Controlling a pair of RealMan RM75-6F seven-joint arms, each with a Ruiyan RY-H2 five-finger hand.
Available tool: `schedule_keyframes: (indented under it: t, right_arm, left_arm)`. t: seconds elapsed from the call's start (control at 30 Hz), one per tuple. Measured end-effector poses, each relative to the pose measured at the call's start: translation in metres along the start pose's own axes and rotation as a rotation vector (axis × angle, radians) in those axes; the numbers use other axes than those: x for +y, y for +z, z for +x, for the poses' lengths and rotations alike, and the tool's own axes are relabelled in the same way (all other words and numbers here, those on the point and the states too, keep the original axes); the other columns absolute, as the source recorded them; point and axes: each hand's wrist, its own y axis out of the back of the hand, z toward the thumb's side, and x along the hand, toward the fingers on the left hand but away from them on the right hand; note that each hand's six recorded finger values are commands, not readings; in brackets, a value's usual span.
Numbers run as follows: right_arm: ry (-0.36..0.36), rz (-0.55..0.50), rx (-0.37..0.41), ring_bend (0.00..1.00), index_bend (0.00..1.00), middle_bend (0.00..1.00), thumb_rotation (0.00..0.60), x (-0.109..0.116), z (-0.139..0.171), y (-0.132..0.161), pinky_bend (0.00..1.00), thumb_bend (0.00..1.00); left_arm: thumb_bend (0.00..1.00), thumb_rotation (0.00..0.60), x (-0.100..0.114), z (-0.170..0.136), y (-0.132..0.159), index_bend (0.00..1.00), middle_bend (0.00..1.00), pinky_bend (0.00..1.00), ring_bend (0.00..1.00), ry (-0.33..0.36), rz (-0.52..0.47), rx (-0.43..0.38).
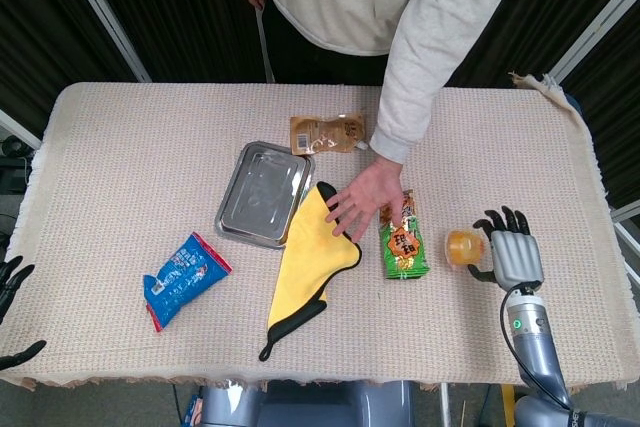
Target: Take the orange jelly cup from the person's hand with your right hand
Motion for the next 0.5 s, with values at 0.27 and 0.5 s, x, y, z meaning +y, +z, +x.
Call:
schedule_keyframes:
  t: [0.27, 0.5]
  right_arm:
    - [-0.038, 0.053, 0.002, 0.0, 0.21, 0.01, 0.6, 0.018, 0.01, -0.017, 0.0, 0.17]
    - [-0.173, 0.145, 0.052, 0.0, 0.15, 0.0, 0.6, 0.038, 0.03, -0.044, 0.0, 0.16]
  left_arm:
    - [0.0, 0.6, 0.0, 0.0, 0.0, 0.04, 0.0, 0.0, 0.0, 0.003, -0.002, -0.001]
    - [0.0, 0.6, 0.0, 0.0, -0.001, 0.04, 0.0, 0.0, 0.0, 0.006, 0.005, 0.003]
